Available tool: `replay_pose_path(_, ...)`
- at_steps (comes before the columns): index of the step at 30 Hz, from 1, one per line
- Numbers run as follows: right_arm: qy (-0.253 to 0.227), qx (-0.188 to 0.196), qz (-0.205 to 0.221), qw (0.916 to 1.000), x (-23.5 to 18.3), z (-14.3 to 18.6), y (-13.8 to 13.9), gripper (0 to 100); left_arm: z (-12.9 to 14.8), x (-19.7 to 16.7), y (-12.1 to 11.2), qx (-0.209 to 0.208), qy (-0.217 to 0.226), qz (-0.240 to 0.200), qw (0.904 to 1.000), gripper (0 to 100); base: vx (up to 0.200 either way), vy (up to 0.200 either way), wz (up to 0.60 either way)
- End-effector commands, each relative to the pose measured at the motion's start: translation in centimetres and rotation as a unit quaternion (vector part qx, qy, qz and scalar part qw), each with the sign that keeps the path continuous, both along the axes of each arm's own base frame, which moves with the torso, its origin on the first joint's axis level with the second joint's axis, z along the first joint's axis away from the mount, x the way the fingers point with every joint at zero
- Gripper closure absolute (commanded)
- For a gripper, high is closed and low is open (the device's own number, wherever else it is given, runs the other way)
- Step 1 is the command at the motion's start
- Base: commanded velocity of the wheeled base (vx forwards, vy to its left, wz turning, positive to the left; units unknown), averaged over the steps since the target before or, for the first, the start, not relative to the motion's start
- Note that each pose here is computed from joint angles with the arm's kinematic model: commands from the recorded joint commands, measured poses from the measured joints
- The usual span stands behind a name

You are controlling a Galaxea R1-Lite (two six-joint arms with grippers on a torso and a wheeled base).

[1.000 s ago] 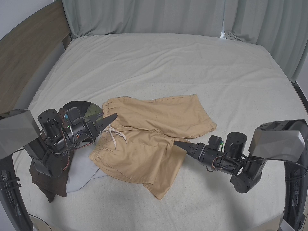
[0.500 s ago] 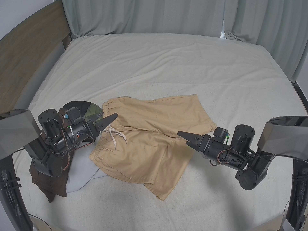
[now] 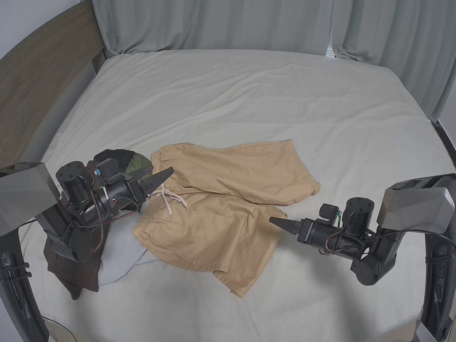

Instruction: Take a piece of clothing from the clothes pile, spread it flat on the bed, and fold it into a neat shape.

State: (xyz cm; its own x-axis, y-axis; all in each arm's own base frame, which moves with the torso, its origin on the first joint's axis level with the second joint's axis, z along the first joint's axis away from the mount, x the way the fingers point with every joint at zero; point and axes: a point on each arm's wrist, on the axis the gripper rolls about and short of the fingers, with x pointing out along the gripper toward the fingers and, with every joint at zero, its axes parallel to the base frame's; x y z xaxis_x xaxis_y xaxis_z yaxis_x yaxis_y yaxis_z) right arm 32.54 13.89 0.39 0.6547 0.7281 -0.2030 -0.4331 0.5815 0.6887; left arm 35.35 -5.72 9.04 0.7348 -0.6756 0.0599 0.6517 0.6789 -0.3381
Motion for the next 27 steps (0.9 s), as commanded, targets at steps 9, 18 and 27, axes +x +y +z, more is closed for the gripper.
replay_pose_path(9,0.035,-0.029,0.019,0.9988,0.7,-4.7,1.5,0,0.1,0.0,0.1,0.0,-0.002,0.001,1.0,0,0.0,0.0,0.0)
replay_pose_path(18,0.015,-0.02,0.06,0.9979,-0.8,-3.7,4.1,0,0.1,0.0,0.2,0.0,-0.002,0.002,1.0,0,0.0,0.0,0.0)
replay_pose_path(27,-0.033,0.004,0.086,0.9958,-1.5,0.0,5.7,0,0.1,0.0,0.2,0.0,-0.002,0.002,1.0,0,0.0,0.0,0.0)
